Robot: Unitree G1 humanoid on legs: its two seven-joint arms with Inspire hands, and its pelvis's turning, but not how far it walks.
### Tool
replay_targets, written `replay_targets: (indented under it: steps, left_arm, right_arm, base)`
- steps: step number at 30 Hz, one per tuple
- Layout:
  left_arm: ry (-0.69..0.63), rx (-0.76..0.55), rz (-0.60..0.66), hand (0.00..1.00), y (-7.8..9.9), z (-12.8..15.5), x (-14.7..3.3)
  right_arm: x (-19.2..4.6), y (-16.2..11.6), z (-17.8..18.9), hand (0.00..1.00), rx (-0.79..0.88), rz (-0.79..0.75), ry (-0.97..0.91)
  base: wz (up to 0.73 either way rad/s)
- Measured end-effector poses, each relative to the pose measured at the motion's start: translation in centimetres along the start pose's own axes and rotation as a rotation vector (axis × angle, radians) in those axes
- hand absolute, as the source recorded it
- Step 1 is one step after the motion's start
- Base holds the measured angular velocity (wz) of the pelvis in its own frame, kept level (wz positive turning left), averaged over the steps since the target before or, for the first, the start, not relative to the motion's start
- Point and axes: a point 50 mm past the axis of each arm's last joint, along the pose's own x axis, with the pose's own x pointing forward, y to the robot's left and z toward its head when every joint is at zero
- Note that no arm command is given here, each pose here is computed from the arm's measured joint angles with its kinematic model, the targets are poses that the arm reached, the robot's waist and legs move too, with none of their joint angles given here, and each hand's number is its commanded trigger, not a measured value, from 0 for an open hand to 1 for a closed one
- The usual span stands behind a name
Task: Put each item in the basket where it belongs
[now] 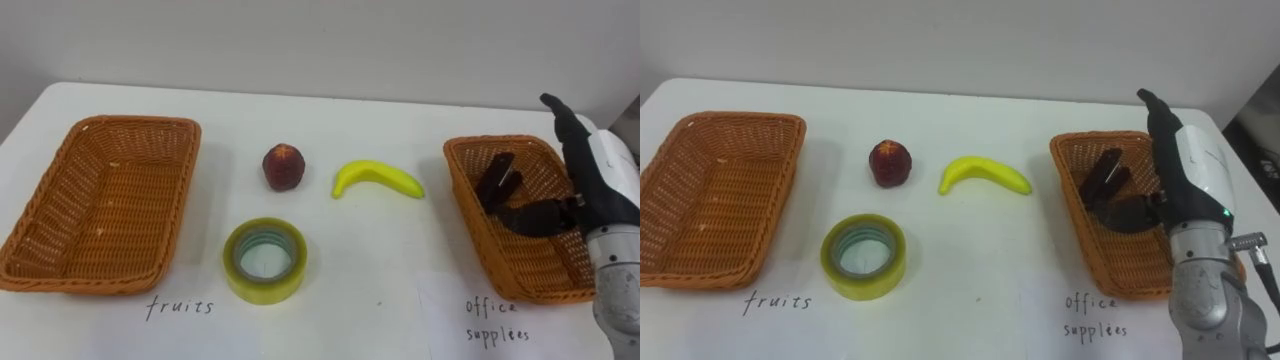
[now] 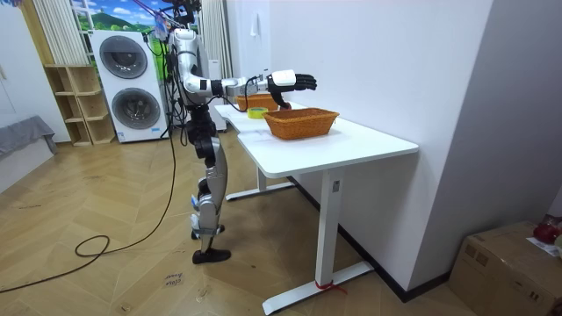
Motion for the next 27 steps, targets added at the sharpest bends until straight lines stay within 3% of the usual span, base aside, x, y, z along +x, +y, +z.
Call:
replay_targets:
  steps: [13, 27]
  left_arm:
    - [-0.017, -0.008, 0.003, 0.0, 0.1, 0.8, 0.2]
    - [-0.042, 0.028, 0.01, 0.0, -0.2, 1.1, 0.1]
  right_arm:
    - [0.0, 0.2, 0.0, 0.0, 0.033, 0.008, 0.003]
    - [1.1, -0.7, 2.6, 0.0, 0.357, -0.09, -0.08]
  base:
    - [0.0]
    - [0.0]
